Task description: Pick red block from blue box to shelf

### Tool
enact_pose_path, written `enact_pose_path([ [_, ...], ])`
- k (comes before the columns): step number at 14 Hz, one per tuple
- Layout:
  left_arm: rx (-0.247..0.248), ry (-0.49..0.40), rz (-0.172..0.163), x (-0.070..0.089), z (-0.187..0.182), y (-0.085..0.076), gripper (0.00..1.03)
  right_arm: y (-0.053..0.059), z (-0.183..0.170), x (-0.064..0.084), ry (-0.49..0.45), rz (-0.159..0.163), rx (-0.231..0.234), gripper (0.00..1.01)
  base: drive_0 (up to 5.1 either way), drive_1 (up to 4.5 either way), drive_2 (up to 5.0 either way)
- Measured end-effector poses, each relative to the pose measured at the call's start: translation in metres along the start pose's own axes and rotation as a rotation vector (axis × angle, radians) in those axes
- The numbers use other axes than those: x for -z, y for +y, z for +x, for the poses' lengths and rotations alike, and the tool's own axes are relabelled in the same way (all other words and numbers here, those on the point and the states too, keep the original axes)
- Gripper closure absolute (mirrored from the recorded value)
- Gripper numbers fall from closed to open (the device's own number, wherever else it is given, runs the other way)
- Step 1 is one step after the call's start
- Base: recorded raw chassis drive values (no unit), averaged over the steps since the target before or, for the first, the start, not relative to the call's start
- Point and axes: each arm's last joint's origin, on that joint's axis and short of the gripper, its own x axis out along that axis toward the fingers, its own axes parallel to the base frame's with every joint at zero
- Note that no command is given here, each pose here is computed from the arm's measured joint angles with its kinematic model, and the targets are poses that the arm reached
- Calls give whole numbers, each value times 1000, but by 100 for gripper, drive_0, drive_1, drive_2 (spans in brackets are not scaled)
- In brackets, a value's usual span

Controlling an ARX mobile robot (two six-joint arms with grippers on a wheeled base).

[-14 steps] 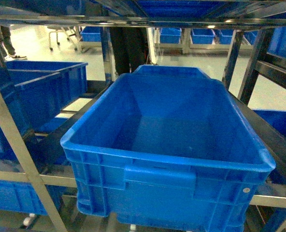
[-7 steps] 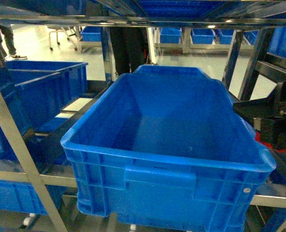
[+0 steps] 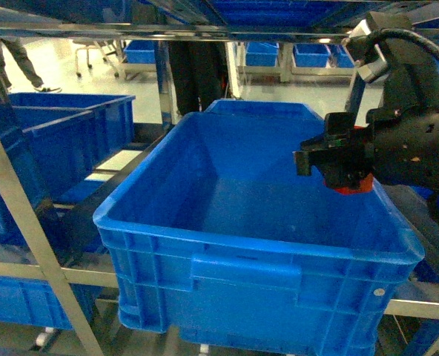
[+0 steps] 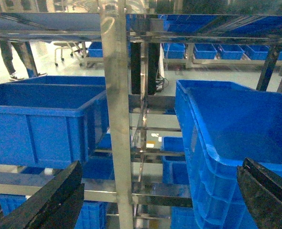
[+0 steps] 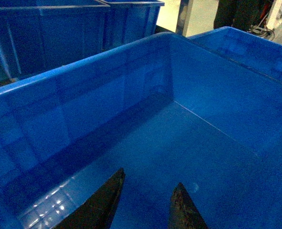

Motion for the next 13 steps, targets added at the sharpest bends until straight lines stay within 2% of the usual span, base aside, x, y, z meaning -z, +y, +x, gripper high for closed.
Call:
enact_pose_path([
  [4, 0, 0, 0, 0, 0, 0, 5, -5, 29, -9, 7, -10, 32, 75, 0, 0, 0],
  [6, 0, 0, 0, 0, 0, 0, 5, -5, 45, -7, 39, -2, 33, 75, 0, 0, 0],
  [13, 0, 1, 0, 0, 0, 0, 5, 12, 80, 25, 156, 34, 23, 75, 0, 0, 0],
])
